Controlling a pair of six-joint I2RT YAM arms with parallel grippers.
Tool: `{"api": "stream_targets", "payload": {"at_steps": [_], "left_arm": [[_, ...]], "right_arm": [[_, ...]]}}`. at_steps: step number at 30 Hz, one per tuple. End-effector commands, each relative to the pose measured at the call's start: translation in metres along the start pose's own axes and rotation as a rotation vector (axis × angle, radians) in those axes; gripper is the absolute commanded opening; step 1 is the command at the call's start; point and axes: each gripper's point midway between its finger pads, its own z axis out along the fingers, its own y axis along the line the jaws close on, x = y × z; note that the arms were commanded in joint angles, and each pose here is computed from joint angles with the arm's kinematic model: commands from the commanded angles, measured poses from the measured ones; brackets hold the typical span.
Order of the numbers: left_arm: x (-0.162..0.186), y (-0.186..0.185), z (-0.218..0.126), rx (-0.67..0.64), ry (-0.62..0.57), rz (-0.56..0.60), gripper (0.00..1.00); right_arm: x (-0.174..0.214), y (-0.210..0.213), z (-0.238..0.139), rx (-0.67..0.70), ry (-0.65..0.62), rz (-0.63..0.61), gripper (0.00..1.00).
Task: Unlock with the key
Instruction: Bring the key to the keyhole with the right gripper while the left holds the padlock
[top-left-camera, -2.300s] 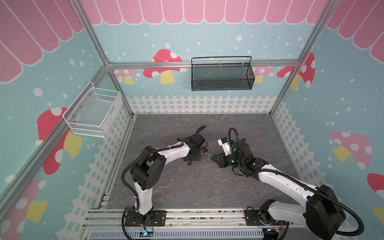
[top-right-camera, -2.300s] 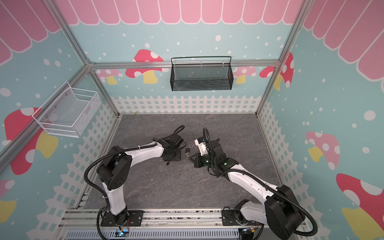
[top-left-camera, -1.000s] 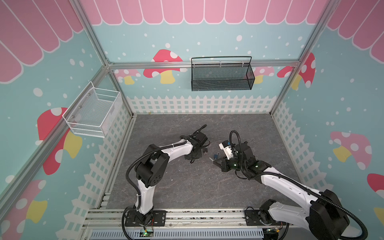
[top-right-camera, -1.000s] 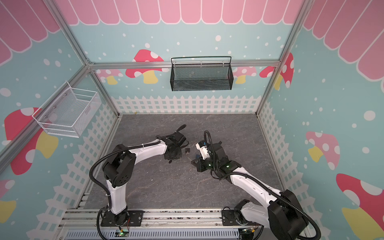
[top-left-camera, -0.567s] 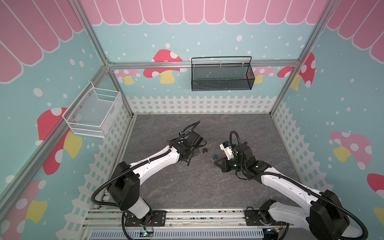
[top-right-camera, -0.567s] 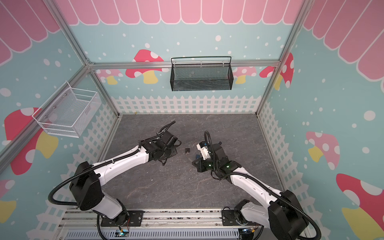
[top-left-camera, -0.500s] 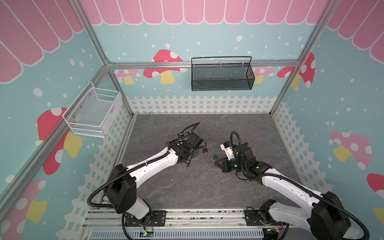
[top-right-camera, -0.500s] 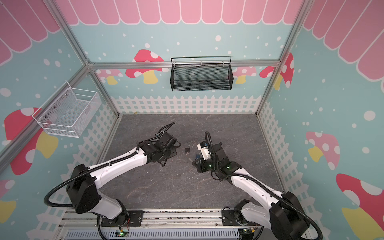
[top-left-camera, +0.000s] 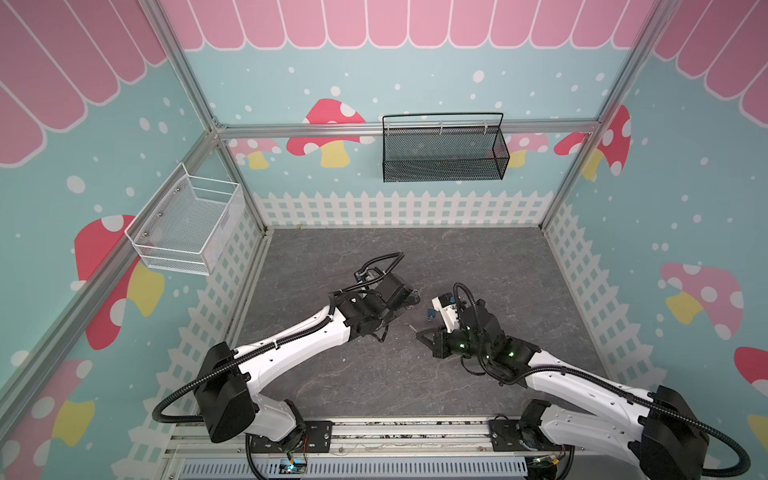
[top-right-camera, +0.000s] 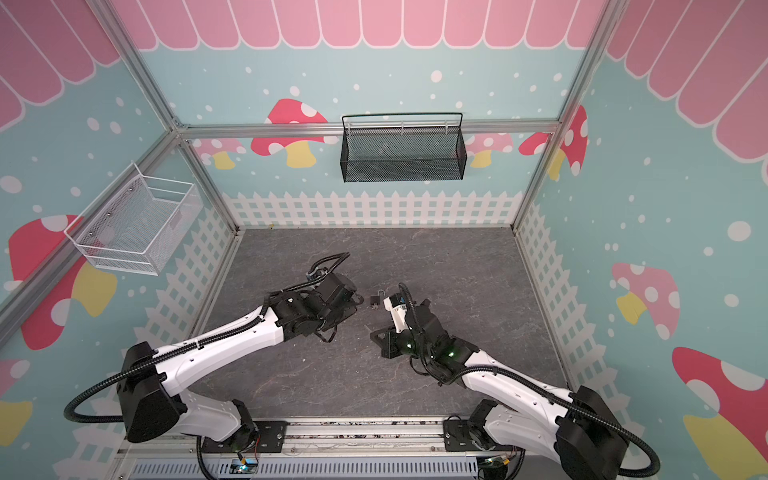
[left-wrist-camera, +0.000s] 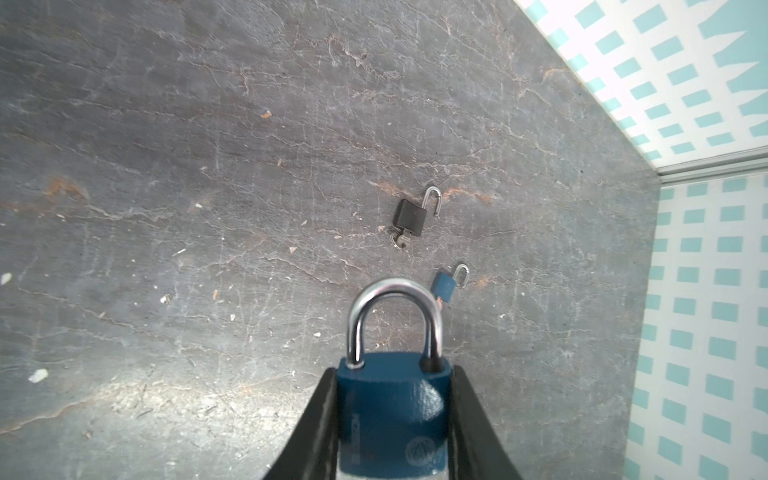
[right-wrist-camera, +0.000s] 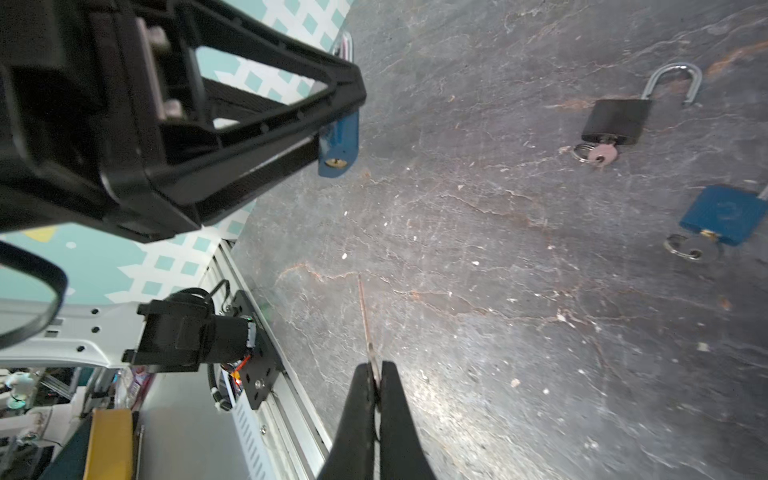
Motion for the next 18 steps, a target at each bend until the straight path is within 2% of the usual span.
{"api": "stream_targets", "payload": {"at_steps": [1,7,11,18], "left_arm": [[-0.005,0.001,-0.01,0.055,-0.037,-0.077,0.0],[-0.001,0.009,-0.008,0.077,-0.039,-0.093,0.0],[0.006,0.014,-0.002,0.059,-0.019,-0.08,0.0],[0.006,0.019,0.001,0.028,-0.053,-0.073,0.0]], "right_arm": [[-0.014,0.004,0.005,-0.008,-0.109,0.069,0.0],[-0.015,0.008,0.019,-0.013,-0.154,0.064,0.0],[-0.005,0.012,0.031,-0.034,-0.125,0.086,0.0],[0.008,0.015,0.039,-0.012,-0.116,0.108,0.0]]}}
